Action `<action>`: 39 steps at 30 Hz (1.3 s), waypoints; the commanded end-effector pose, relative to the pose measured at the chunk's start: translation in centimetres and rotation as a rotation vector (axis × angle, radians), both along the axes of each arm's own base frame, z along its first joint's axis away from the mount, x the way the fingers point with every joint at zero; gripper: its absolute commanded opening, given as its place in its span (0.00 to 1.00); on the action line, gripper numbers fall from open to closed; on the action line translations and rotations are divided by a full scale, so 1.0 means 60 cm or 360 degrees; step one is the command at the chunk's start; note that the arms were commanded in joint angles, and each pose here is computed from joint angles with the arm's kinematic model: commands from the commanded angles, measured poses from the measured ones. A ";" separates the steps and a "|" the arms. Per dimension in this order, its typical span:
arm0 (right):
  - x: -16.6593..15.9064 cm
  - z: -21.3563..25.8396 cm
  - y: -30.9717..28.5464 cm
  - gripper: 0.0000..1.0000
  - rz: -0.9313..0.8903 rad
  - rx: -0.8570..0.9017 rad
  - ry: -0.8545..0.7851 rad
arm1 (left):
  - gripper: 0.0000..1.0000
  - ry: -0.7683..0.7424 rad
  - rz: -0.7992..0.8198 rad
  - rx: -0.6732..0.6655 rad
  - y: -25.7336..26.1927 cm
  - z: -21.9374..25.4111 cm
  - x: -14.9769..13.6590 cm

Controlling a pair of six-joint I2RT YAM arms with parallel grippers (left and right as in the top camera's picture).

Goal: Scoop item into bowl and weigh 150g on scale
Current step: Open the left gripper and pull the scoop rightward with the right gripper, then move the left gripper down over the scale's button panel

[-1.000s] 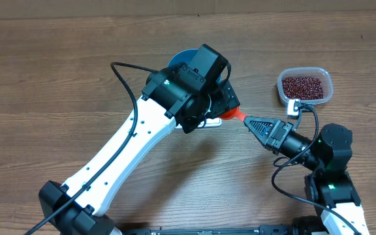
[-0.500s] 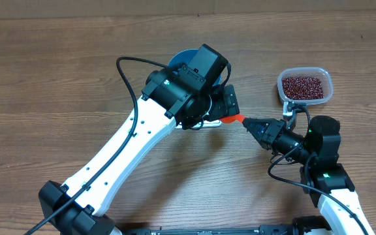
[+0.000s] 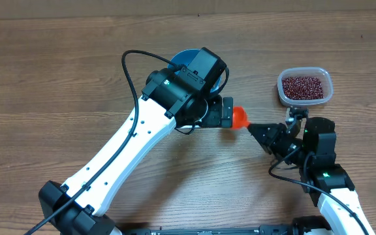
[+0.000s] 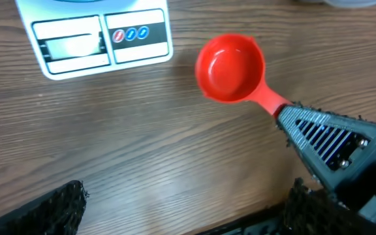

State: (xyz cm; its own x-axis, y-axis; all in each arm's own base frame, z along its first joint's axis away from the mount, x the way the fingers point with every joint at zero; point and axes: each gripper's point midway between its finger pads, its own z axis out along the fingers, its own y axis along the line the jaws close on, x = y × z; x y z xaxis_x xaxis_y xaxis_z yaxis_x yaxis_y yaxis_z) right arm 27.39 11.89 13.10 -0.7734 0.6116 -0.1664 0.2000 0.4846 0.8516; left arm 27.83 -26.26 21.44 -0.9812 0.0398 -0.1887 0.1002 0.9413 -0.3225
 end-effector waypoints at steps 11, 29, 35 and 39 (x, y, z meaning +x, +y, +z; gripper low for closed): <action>0.004 0.029 -0.081 0.04 -0.0214 -0.0528 0.0132 | 0.63 -0.0171 0.0001 0.0093 0.026 0.025 0.019; 0.002 0.046 -0.086 0.04 -0.0220 -0.0562 0.0124 | 0.04 -0.0318 0.0090 0.0421 0.073 -0.043 0.048; 0.003 0.047 -0.086 0.04 -0.0221 -0.0561 0.0118 | 0.04 -0.0328 0.0072 0.0422 0.068 -0.082 0.053; 0.003 0.047 -0.086 0.04 -0.0221 -0.0561 0.0117 | 0.04 -0.0331 0.0051 0.0428 0.068 -0.104 0.054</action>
State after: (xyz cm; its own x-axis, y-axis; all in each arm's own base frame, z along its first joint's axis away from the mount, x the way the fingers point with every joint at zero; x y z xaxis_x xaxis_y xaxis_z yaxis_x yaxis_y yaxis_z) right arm 26.90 6.87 14.32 -0.7211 0.6324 -0.2831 0.3735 0.6990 0.6099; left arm 31.32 -22.48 15.09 -0.9336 0.0582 -0.3536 0.0828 0.9951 -0.0550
